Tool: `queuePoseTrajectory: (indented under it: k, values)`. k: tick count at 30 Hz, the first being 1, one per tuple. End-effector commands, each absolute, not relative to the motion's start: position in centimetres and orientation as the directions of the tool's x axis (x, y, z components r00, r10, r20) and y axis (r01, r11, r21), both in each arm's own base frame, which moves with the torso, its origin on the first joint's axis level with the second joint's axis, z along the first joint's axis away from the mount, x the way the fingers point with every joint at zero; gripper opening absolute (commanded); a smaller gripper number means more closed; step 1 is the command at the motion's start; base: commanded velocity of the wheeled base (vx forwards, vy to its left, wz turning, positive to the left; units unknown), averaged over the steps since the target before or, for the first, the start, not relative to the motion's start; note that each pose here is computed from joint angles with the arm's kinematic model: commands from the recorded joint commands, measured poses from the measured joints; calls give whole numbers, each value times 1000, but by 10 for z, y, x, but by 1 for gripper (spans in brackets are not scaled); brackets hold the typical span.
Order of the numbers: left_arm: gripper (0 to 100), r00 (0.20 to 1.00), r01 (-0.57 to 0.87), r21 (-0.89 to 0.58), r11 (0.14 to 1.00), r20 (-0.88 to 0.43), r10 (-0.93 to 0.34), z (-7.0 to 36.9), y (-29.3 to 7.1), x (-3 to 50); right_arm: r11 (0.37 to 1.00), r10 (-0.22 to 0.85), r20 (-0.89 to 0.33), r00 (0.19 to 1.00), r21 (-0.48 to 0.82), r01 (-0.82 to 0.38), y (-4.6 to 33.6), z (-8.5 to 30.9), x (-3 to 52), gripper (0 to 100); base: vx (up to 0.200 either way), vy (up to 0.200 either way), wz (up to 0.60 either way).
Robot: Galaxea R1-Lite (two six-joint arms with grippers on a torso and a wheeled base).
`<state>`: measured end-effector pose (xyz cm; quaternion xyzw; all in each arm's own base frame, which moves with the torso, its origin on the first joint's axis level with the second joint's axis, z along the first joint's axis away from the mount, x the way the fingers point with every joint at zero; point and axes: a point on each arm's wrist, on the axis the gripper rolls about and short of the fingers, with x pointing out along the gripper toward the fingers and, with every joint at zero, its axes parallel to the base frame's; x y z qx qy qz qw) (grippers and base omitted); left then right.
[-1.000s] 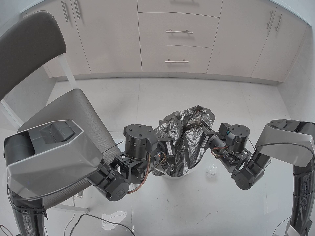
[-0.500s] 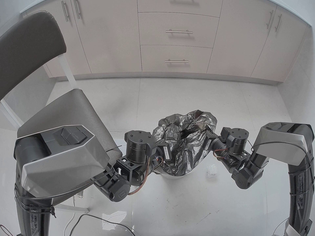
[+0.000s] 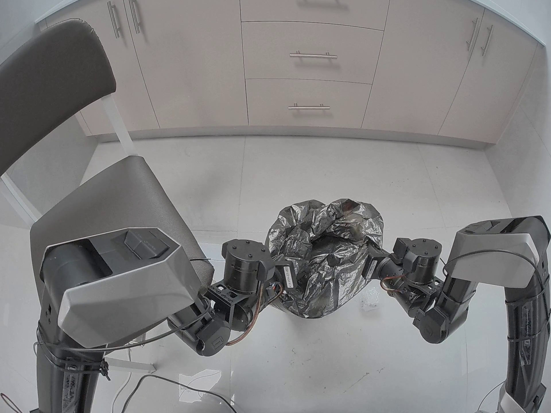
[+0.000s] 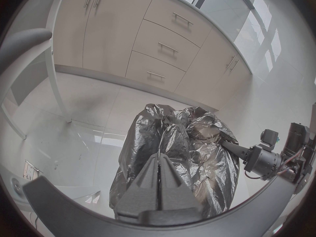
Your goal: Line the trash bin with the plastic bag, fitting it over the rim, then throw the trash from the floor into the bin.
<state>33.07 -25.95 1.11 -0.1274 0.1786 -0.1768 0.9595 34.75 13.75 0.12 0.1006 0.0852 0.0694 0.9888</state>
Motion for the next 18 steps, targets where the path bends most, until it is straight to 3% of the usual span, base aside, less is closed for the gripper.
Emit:
queuePoseTrajectory:
  k: [1,18]
  values:
    - [0,870,285,-301,910,-316,-378,-1,-260,333,974,143,-183,973,200,-105,136,-5,341,0,0,0,0]
    - [0,887,256,-304,918,-303,-348,-1,-250,343,983,102,-257,961,172,-58,132,-38,341,0,0,0,0]
